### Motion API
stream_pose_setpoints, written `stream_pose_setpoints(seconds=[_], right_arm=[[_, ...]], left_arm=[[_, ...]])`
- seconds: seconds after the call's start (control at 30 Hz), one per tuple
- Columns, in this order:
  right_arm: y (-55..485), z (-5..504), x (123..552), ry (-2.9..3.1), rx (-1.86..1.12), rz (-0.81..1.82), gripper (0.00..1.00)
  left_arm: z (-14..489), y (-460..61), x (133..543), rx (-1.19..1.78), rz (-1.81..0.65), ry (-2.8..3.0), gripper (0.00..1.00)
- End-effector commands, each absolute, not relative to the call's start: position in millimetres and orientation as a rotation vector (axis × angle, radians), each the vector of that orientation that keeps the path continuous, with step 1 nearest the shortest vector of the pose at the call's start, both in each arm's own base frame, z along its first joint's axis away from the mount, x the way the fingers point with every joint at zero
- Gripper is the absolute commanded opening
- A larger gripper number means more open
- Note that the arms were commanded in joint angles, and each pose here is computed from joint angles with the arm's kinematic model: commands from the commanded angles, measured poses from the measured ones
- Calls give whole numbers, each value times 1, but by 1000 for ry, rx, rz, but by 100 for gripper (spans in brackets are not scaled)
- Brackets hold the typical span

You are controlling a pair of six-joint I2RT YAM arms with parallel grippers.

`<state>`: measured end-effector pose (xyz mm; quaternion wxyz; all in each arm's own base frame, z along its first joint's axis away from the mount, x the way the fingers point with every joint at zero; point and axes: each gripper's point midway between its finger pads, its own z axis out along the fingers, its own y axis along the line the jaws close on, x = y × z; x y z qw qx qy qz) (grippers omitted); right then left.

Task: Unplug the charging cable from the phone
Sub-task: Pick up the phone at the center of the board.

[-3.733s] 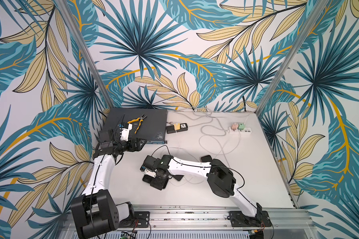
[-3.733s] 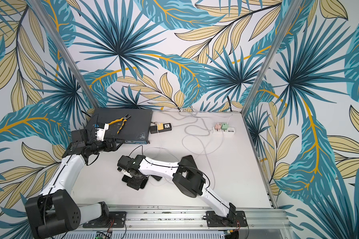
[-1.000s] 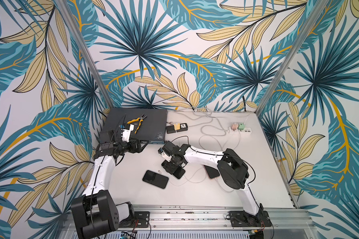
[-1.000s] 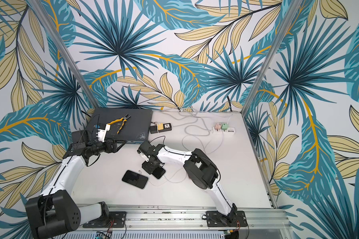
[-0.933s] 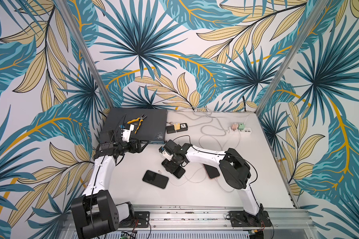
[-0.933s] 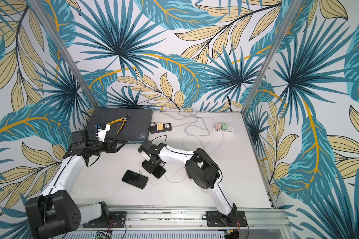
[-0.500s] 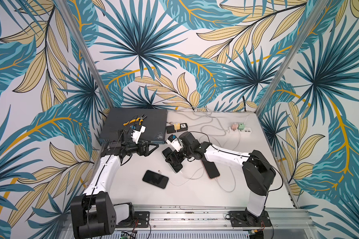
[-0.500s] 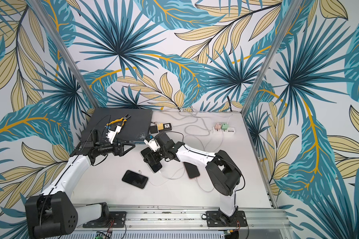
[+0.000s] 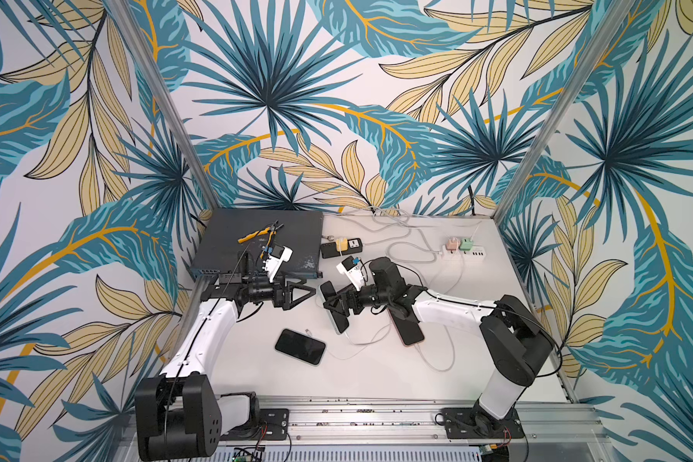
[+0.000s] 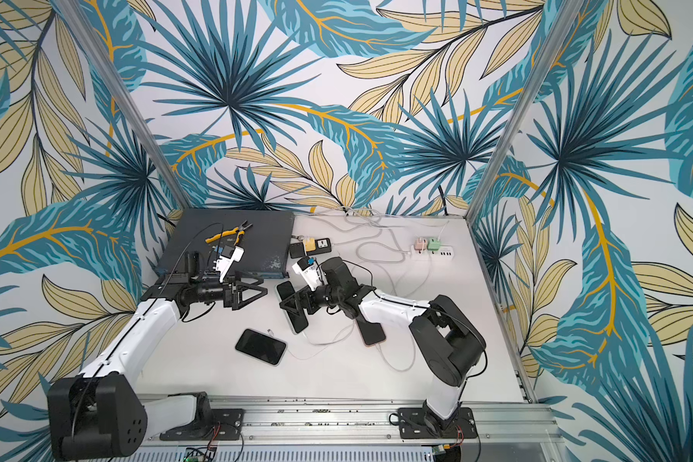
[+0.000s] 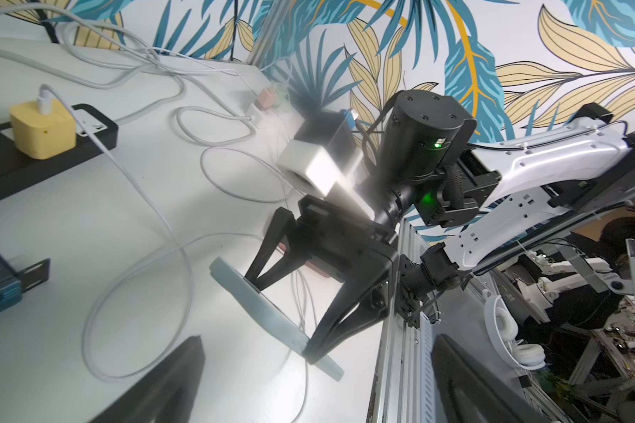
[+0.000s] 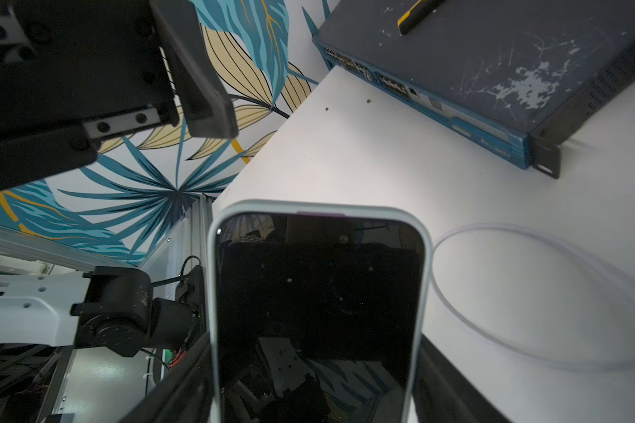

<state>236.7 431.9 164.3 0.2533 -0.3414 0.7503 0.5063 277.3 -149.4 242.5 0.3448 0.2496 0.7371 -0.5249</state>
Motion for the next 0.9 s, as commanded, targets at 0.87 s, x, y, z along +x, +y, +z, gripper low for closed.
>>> stream_pose_setpoints(seconds=[0.87], right_arm=[[422,292,193,1430,-924,1870,61]], left_arm=[[241,-197,235,879,-1587,1820,100]])
